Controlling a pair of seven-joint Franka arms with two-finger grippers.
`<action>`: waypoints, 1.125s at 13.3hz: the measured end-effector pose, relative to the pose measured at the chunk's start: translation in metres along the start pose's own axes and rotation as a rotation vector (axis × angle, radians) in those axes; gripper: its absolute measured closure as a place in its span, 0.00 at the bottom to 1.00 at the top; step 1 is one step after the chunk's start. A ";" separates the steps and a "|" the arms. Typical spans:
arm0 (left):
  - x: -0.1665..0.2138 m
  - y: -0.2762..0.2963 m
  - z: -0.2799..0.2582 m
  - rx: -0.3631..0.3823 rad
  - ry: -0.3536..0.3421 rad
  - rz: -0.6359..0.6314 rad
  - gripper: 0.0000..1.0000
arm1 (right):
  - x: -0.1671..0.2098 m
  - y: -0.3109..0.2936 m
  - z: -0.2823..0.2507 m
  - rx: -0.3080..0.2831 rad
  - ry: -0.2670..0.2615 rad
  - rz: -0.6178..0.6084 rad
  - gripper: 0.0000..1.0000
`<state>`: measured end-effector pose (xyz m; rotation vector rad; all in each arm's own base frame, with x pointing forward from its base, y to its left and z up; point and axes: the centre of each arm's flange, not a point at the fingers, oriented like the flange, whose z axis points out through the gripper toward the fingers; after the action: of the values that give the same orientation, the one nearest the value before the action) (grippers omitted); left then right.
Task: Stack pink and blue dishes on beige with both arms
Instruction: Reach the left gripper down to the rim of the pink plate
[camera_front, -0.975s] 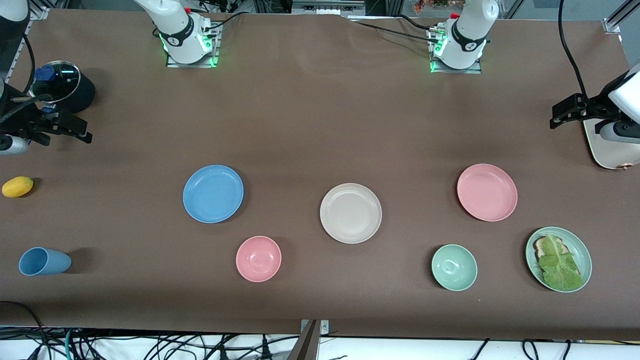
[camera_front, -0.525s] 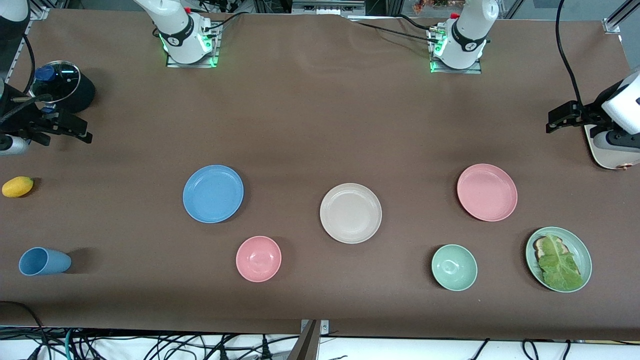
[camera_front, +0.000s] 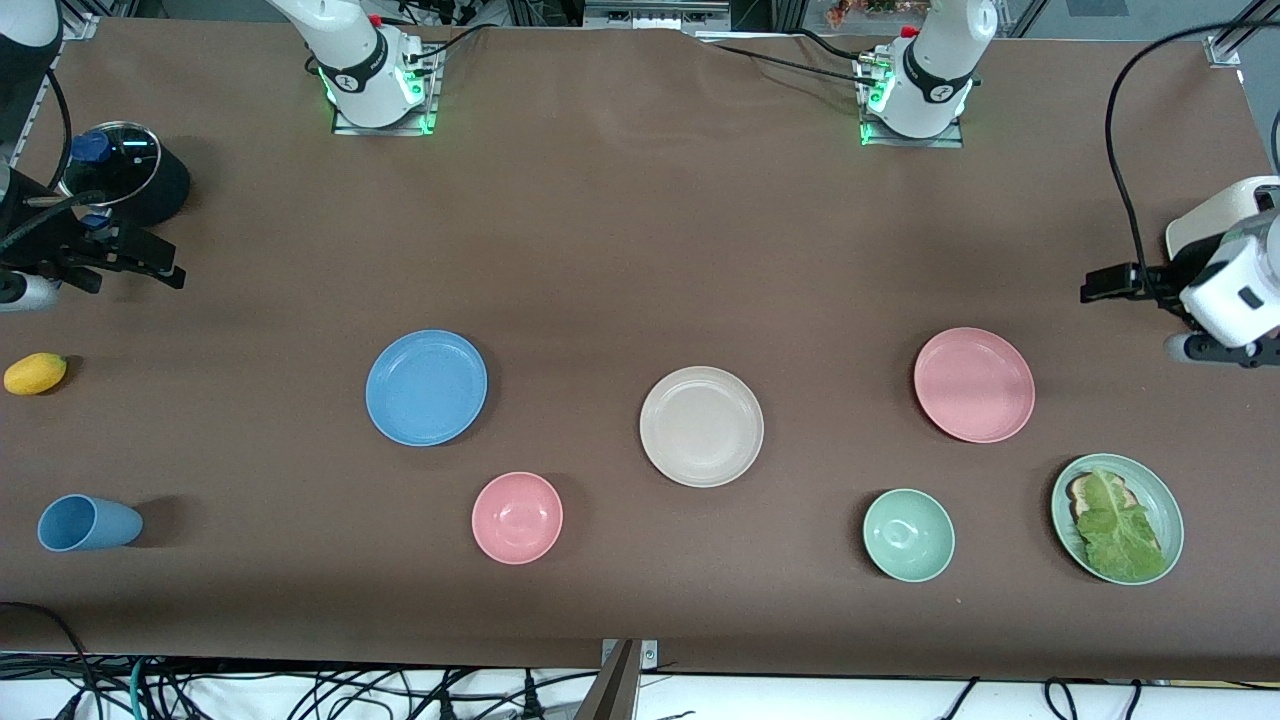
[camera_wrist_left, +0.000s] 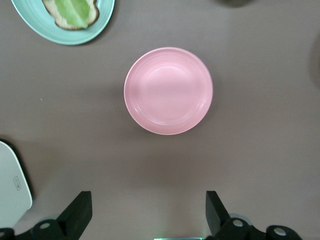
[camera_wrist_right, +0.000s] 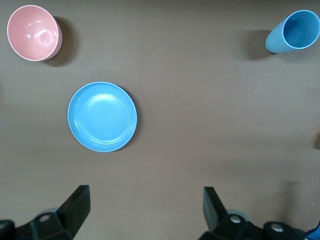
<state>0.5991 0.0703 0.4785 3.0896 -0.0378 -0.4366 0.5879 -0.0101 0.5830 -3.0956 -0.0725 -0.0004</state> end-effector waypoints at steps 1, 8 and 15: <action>0.009 -0.007 0.012 -0.005 -0.015 -0.008 0.00 | 0.000 0.000 0.000 0.000 -0.001 0.000 0.00; 0.079 -0.041 0.107 -0.028 -0.089 -0.042 0.00 | -0.003 0.001 0.006 0.001 -0.007 0.002 0.00; 0.096 -0.094 0.204 -0.028 0.041 -0.076 0.00 | -0.001 0.002 0.017 0.000 0.002 0.004 0.00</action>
<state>0.6367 0.1576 0.2534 3.0792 0.0860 -0.3731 0.5870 -0.0116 0.5661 -3.0957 -0.0661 -0.0031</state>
